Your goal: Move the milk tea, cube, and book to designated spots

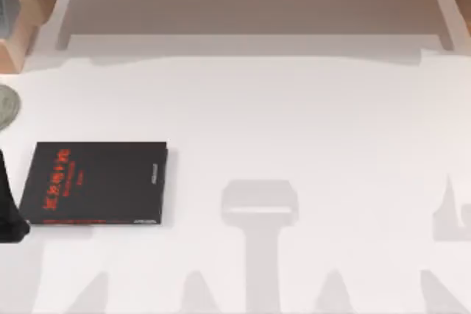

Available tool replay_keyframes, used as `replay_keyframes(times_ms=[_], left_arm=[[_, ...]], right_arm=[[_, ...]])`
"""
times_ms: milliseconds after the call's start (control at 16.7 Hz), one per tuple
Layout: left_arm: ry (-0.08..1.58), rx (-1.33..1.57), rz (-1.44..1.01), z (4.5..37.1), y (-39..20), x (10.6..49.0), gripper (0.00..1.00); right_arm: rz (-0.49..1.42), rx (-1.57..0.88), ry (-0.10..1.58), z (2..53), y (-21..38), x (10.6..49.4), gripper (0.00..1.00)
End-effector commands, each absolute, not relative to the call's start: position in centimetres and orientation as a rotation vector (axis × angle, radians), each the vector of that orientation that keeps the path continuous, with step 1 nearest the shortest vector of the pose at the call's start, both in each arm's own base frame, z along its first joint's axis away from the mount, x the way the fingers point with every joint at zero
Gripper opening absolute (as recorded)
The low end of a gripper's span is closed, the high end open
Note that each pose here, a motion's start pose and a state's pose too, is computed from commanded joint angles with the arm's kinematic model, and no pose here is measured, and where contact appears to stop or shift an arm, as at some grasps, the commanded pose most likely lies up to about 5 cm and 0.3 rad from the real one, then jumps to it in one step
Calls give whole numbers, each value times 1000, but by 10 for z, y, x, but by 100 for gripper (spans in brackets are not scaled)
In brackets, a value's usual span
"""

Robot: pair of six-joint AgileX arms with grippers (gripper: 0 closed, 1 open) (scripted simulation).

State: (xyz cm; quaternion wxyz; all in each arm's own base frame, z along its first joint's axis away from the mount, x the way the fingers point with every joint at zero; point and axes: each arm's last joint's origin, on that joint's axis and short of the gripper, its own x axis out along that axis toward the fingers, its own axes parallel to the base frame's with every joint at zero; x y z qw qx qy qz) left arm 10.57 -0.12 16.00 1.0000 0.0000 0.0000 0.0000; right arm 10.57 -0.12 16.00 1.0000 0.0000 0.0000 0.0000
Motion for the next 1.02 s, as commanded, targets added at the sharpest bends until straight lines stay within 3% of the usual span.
replay_keyframes(times_ms=[300, 600, 840, 1020], left_arm=[[-29, -2, 2, 179, -3, 106, 100], [-112, -27, 12, 255, -14, 126, 100], [-114, -51, 20, 314, -42, 186, 100], [-80, -53, 19, 328, -86, 254, 100]], right_arm=[[0, 0, 0, 160, -1, 106, 100], [0, 0, 0, 160, -1, 106, 100], [0, 0, 0, 160, -1, 106, 100], [0, 0, 0, 160, -1, 106, 100]])
